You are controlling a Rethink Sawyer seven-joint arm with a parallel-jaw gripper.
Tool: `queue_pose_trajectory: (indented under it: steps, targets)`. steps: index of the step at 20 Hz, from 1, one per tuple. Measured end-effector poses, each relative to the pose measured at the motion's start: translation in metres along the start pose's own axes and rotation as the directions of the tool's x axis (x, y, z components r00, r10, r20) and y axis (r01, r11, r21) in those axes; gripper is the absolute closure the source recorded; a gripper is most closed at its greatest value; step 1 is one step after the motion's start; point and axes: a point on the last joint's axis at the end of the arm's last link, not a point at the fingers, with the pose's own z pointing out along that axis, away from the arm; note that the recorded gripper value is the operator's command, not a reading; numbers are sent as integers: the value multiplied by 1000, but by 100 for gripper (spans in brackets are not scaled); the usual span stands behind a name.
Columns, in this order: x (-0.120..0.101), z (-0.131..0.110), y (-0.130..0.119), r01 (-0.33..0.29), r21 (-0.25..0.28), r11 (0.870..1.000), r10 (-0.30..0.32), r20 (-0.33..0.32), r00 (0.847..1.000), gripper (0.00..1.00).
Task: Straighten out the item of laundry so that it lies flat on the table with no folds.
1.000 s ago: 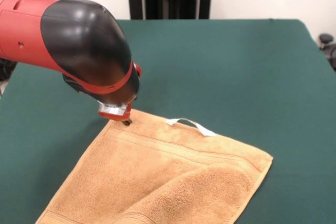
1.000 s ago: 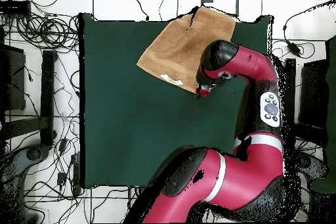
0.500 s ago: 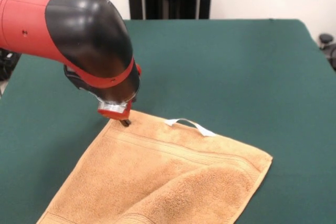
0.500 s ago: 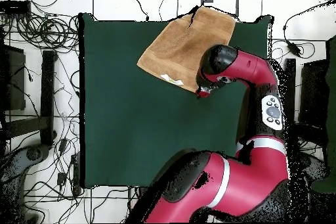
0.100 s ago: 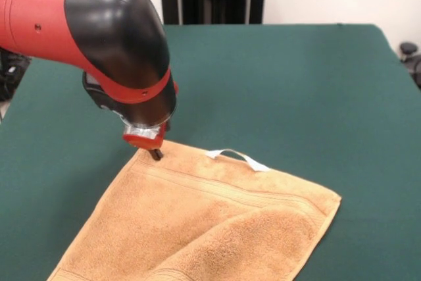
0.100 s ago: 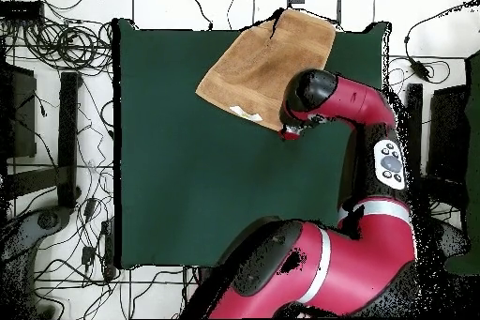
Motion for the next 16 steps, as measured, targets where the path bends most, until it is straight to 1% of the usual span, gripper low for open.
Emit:
queue_pose_trajectory:
  steps: [4,14,16]
  targets:
    - [0,0,1,1,12,1000,-1,-1,1000,0]
    - [0,0,1,1,14,1000,-1,-1,1000,0]
    - [0,0,-2,1,30,1000,-1,-1,1000,0]
